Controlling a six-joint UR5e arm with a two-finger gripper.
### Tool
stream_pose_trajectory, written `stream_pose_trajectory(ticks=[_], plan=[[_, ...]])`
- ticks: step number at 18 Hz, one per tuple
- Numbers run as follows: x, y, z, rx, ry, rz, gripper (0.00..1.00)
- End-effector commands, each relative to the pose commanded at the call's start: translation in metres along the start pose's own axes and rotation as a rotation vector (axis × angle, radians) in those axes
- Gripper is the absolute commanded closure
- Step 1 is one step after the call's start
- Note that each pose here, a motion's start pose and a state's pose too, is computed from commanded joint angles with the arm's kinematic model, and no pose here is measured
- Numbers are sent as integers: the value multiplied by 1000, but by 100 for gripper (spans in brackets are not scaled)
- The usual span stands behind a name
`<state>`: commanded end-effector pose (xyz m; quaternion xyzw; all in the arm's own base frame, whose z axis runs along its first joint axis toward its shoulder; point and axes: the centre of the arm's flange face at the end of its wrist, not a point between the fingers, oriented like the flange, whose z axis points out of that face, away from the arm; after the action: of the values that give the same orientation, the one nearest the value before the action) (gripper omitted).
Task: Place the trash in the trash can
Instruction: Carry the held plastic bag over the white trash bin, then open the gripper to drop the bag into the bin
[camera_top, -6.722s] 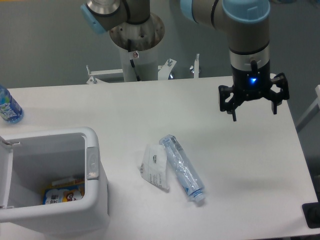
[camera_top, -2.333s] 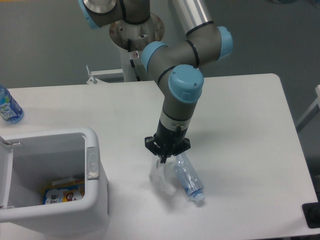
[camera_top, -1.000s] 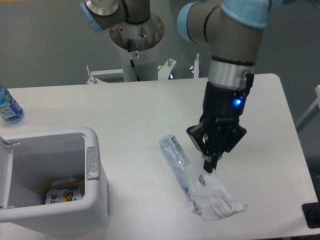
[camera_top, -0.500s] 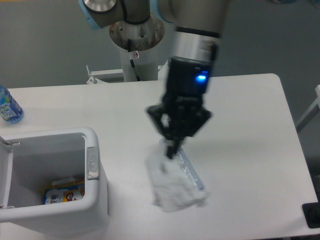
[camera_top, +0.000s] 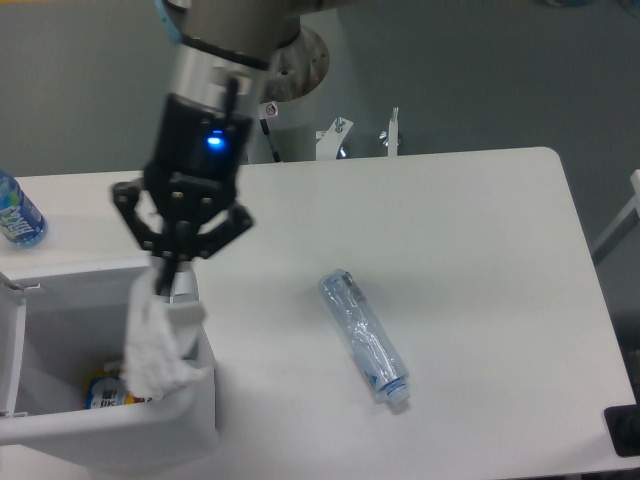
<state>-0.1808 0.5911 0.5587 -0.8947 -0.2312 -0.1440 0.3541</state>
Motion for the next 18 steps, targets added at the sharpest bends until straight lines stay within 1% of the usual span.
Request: stream_pose_trajectory(ticks=[3,8,12,13,14,15,16,17,18], plan=[[16,12,18,-32,-24,88,100],[11,27,45,-81,-30,85,100],[7,27,53,-91,-32,83,100],[7,27,54,-93,-31,93,95],[6,29,55,-98,-31,104,91],[4,33,59,-107,-31,108,84],[3,34,61,-111,-31,109,74],[3,32,60,-107,-34,111,69],[2,31,60,-105,-49,113,59]])
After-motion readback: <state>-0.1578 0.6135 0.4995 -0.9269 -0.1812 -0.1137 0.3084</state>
